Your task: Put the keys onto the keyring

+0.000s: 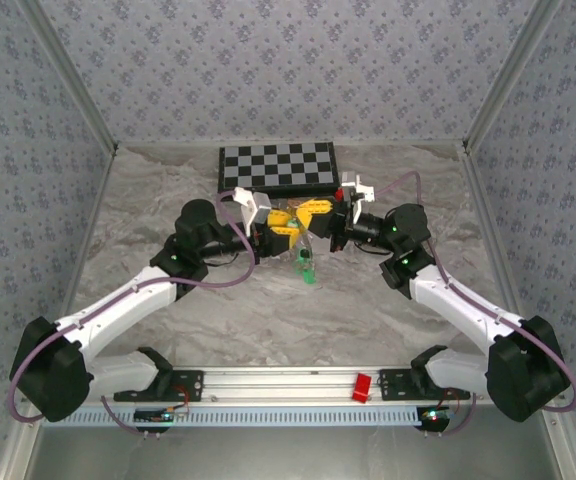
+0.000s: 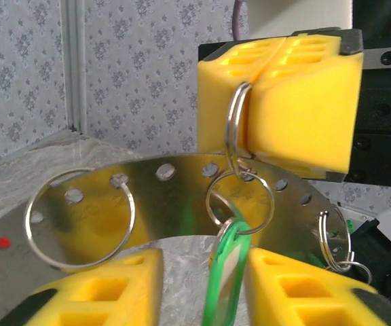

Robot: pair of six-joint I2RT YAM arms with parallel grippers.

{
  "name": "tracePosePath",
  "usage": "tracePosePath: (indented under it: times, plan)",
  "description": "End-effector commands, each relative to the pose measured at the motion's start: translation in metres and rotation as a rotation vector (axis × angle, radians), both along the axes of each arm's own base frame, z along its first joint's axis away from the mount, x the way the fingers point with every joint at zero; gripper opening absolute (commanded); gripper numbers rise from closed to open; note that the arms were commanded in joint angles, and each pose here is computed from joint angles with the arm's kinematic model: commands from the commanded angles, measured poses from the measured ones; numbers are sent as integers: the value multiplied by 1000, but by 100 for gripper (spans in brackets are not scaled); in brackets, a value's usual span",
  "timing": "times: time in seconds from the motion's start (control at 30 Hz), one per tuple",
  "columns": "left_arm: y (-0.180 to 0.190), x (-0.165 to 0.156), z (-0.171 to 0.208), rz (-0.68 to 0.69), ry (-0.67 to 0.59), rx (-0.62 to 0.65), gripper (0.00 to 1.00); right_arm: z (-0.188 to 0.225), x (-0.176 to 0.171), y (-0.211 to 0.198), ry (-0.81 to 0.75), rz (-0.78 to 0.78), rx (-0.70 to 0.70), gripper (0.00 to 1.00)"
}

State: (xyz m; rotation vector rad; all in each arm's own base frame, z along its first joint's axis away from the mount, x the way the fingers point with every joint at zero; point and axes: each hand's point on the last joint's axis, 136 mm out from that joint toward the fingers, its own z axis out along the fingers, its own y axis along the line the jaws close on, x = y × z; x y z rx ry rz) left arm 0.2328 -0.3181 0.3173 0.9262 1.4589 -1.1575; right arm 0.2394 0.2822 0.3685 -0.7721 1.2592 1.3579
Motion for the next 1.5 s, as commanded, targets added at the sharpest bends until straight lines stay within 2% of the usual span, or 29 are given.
tracePosePath:
  times: [0.0, 0.07, 0.23, 0.3, 0.33, 0.8, 1.47]
  plan:
    - [-4, -10, 27, -52, -69, -61, 32, 12, -7, -1, -39, 23, 27, 0]
    - [-5, -11, 27, -62, -67, -60, 28, 12, -8, -1, -39, 23, 28, 0]
    - [-5, -12, 27, -67, -65, -60, 11, 12, -7, -2, -38, 20, 27, 0]
    - [-4, -13, 26, -67, -65, -56, 1, 11, -6, -3, -35, 15, 26, 0]
    - [-3, -13, 25, -62, -66, -52, 0, 11, -6, -4, -35, 13, 25, 0]
    - [3, -14, 24, -44, -77, 3, 0, 3, -9, -12, -56, -25, -37, 0]
    - [2, -8, 31, -37, -74, 7, 0, -26, -17, -4, -50, -5, -163, 0]
